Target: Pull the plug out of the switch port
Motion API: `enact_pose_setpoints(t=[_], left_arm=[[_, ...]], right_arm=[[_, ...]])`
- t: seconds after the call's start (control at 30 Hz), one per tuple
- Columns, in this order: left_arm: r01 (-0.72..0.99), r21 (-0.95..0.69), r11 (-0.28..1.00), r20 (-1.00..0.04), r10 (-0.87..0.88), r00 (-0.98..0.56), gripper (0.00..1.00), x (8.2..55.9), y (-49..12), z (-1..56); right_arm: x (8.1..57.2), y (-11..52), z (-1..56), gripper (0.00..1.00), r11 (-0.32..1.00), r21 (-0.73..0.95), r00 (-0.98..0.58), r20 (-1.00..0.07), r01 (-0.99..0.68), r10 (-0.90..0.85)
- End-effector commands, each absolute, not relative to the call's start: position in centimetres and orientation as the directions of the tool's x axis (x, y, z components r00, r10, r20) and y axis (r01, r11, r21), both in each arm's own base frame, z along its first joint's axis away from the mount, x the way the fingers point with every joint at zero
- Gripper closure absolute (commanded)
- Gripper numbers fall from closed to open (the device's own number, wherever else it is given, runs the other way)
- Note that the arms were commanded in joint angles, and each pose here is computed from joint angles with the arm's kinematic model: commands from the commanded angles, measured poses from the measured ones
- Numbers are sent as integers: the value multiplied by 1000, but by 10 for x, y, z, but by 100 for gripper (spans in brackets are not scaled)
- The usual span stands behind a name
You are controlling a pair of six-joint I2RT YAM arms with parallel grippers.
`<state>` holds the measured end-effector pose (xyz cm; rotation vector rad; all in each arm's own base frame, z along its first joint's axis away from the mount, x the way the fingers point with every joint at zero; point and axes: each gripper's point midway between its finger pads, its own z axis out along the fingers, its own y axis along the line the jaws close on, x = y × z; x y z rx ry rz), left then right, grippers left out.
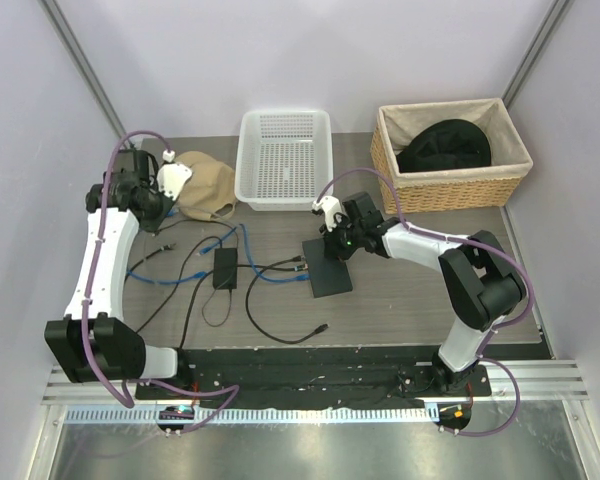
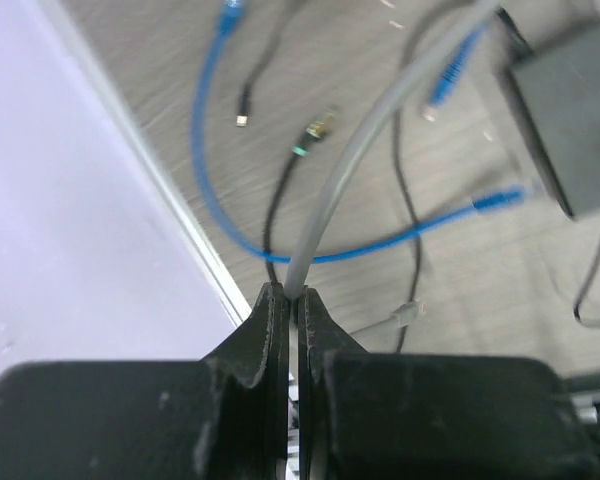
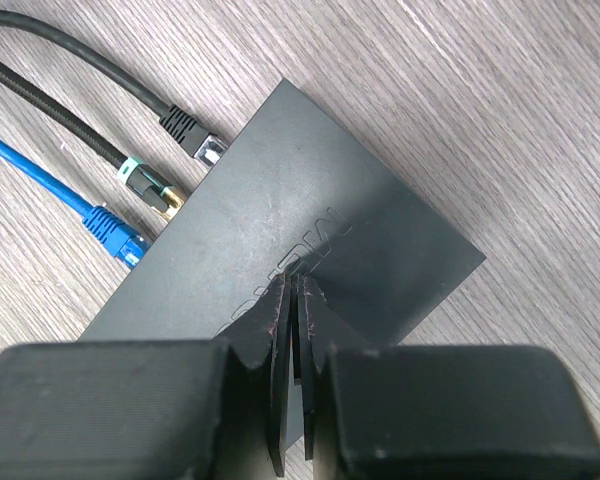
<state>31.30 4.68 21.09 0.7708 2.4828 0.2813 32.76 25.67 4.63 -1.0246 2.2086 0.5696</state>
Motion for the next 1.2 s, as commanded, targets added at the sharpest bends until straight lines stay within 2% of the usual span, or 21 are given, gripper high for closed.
enact_pose_setpoints(t=[0.0,0.13,0.23,0.33,0.47,0.53,0.67,0.87,0.97,1.07,1.17], left_arm=[[255,438,862,-500,469,-728,100,340,71,235],[169,533,829,-462,452,-763,100,337,95,240],[105,563,820,-473,424,-773,100,333,108,240],[43,545,837,-498,365,-786,100,331,115,225],[49,511,858,-495,340,-799,100,325,110,205],[9,482,876,-540,305,-784,100,326,111,211],[-225,428,875,-712,172,-681,100,327,130,250],[-449,404,797,-840,129,-526,100,322,151,315],[-515,452,728,-832,136,-538,100,318,167,326],[-488,596,638,-738,195,-646,100,310,184,307],[-415,674,612,-643,208,-737,100,306,189,276]], right_arm=[[320,250,37,90,614,115,-516,-672,-781,-531],[319,249,38,90,615,112,-514,-675,-781,-529],[318,248,38,90,617,114,-517,-675,-778,-527],[318,250,37,90,617,120,-520,-674,-778,-525],[320,250,37,90,617,117,-519,-674,-778,-526],[320,249,37,90,618,114,-519,-673,-778,-528],[320,250,36,90,618,118,-522,-670,-777,-528],[324,253,35,89,618,121,-522,-671,-777,-527],[325,255,35,89,616,124,-523,-672,-778,-525],[326,256,34,89,616,124,-522,-673,-778,-524],[326,255,35,89,617,120,-520,-674,-778,-525]])
